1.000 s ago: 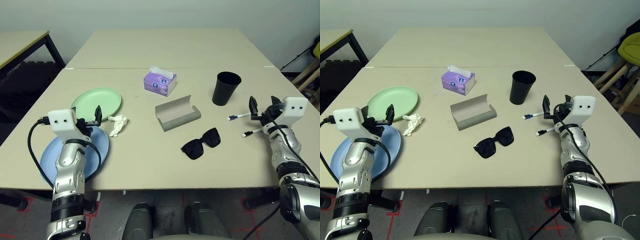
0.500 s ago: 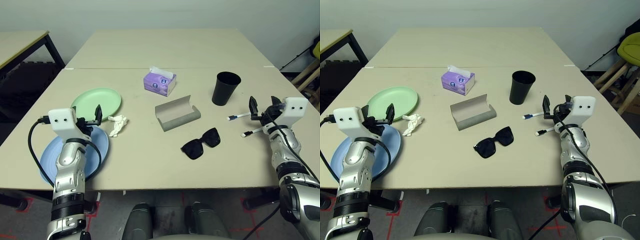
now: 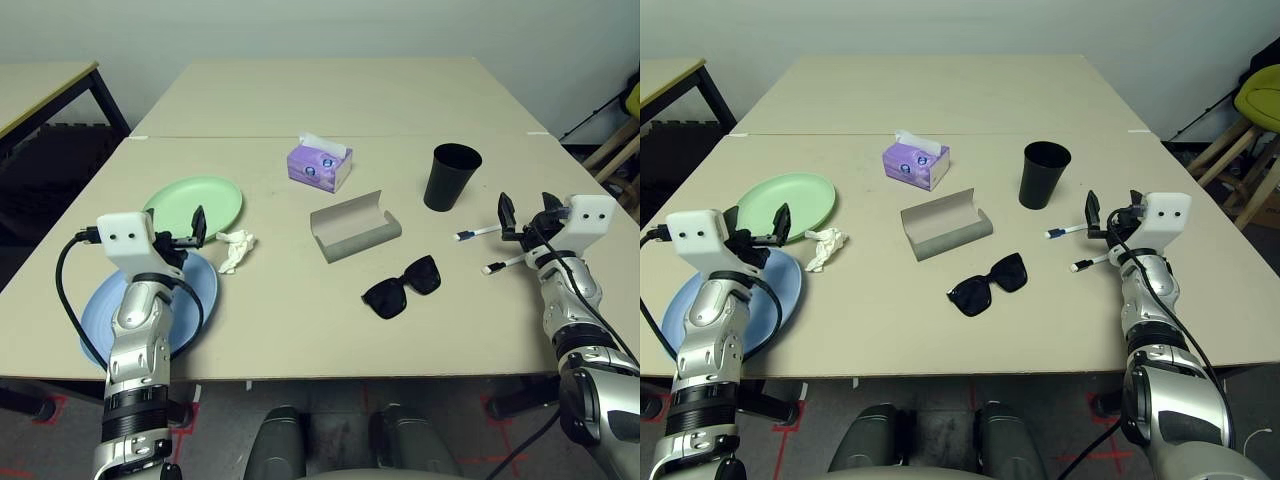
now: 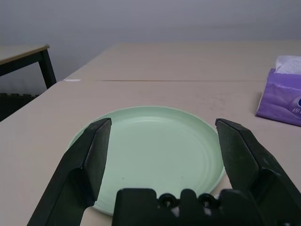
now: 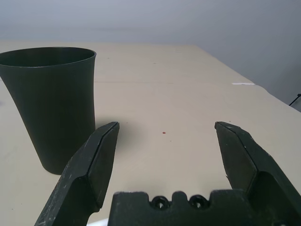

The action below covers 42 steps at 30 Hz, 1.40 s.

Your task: Organize and tidy the items on the table.

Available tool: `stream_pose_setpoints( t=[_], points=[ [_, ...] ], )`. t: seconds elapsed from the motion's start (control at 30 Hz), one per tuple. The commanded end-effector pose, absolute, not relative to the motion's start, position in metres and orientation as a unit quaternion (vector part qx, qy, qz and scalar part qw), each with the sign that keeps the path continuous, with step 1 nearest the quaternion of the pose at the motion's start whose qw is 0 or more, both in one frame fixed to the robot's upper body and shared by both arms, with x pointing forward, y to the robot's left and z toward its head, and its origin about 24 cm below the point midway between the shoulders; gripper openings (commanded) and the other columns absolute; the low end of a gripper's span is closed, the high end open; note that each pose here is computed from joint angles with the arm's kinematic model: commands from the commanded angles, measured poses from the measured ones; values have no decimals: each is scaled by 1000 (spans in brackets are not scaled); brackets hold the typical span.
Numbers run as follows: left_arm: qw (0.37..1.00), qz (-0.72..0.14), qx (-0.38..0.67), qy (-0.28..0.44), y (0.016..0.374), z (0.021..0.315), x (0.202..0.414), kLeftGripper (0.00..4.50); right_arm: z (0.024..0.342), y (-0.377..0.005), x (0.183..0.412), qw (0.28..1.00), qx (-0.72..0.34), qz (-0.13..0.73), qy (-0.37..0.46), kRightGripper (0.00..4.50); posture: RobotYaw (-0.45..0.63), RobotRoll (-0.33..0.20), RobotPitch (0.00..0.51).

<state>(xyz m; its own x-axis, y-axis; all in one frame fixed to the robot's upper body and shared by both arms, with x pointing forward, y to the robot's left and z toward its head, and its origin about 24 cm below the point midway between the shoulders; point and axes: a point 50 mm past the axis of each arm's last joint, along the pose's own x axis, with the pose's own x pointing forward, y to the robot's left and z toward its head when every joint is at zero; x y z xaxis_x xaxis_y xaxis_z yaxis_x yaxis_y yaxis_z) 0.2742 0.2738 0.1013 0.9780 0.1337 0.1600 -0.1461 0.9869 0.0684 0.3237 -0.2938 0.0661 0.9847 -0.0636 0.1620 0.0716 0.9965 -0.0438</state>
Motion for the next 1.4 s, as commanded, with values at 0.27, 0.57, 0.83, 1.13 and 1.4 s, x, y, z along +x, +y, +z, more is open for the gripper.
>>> stream_pose_setpoints(
  t=[0.27,0.57,0.83,1.13,1.4],
  points=[
    [994,65,42,-72,267,103,273,4500,63,-295,321,996,-25,-36,-79,4471,96,0,19],
    [994,65,42,-72,265,105,273,4500,63,-295,321,996,-25,-35,-77,4471,96,0,19],
    [994,65,42,-72,265,106,273,4500,66,-294,322,996,-21,-26,-84,4471,99,0,19],
    [994,64,43,-72,266,106,275,4500,83,-279,315,985,-19,140,-101,4471,88,0,17],
    [995,59,42,-73,266,107,277,4500,88,-255,288,941,5,330,-69,4471,81,0,14]
  ],
)
